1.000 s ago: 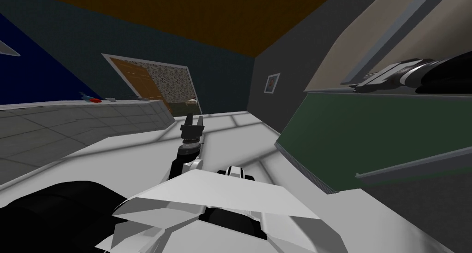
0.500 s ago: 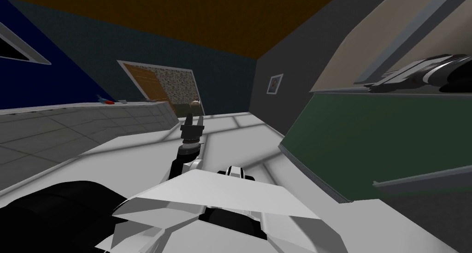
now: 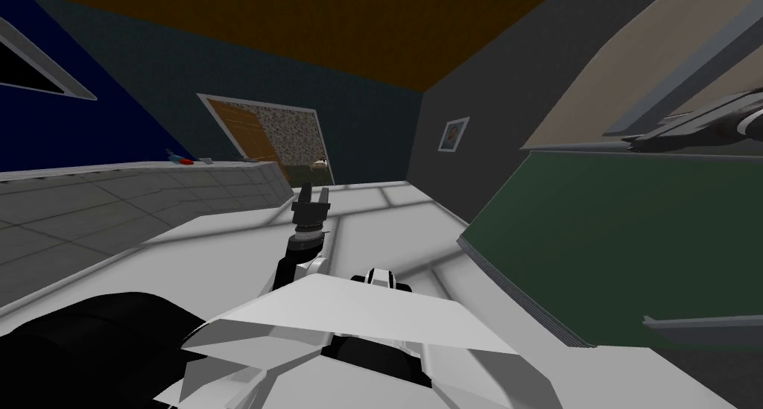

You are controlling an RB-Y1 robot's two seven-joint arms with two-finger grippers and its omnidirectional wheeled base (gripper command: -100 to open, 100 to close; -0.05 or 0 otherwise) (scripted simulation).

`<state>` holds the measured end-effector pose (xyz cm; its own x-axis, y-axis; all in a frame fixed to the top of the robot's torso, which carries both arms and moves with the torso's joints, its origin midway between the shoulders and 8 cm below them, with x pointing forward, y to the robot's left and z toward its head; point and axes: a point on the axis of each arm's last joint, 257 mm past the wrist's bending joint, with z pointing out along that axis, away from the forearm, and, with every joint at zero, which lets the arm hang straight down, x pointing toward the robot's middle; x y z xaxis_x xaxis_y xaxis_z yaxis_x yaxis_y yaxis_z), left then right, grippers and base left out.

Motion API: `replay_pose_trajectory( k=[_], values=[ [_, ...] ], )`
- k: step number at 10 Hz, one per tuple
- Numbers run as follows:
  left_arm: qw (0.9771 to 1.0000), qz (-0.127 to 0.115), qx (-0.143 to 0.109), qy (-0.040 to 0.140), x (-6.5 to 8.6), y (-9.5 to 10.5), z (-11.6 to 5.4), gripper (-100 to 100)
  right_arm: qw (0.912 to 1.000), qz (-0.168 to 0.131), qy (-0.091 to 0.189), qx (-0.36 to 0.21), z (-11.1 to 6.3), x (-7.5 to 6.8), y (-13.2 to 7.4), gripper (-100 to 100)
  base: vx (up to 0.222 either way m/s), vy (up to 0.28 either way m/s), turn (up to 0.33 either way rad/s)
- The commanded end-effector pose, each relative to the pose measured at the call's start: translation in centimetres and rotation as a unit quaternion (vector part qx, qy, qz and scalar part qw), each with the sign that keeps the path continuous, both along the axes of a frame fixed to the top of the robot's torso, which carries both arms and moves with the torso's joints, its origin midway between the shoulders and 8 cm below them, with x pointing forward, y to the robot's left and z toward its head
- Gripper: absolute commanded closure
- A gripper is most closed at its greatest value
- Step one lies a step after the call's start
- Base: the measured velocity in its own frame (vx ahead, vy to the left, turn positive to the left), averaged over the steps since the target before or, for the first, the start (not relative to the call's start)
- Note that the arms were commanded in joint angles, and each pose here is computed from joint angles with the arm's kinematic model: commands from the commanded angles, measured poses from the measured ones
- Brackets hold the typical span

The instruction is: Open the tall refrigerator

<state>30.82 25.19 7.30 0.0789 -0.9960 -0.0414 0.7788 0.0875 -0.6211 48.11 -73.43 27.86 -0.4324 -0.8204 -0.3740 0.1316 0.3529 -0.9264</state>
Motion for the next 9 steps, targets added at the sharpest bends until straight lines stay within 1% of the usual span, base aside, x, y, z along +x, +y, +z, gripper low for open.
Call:
replay_pose_trajectory(
  k=[1, 3, 4, 5, 6, 7, 8, 9],
  values=[
    [1.0000, 0.000, 0.000, 0.000, 0.0, 0.0, 0.0, 0, 0.9999, -0.002, -0.013, -0.006, 1.5, -0.1, -0.1, 100, -0.012, -0.017, 0.002],
    [1.0000, 0.000, 0.000, 0.000, 0.0, 0.0, 0.0, 0, 0.9999, -0.002, -0.013, -0.006, 1.5, -0.1, -0.1, 100, -0.011, -0.014, 0.001],
    [1.0000, 0.000, 0.000, 0.000, 0.0, 0.0, 0.0, 0, 0.9996, -0.027, -0.005, -0.006, 0.8, -1.8, -2.4, 100, 0.101, 0.129, 0.223],
    [1.0000, 0.000, 0.000, 0.000, 0.0, 0.0, 0.0, 0, 0.9993, -0.036, -0.011, -0.007, 1.3, -2.4, -3.1, 100, 0.102, 0.165, 0.131],
    [1.0000, 0.000, 0.000, 0.000, 0.0, 0.0, 0.0, 0, 0.9991, -0.040, -0.013, -0.007, 1.5, -2.7, -3.4, 100, 0.046, 0.107, -0.007],
    [1.0000, 0.000, 0.000, 0.000, 0.0, 0.0, 0.0, 0, 0.9983, -0.058, -0.002, -0.006, 0.5, -4.1, -5.1, 100, 0.108, 0.169, 0.248],
    [1.0000, 0.000, 0.000, 0.000, 0.0, 0.0, 0.0, 0, 0.9971, -0.074, -0.012, -0.009, 1.5, -5.4, -6.2, 100, 0.111, 0.161, 0.142],
    [1.0000, 0.000, 0.000, 0.000, 0.0, 0.0, 0.0, 0, 0.9955, -0.095, -0.002, -0.008, 0.6, -7.0, -7.9, 100, 0.140, 0.204, 0.241]
  ],
)
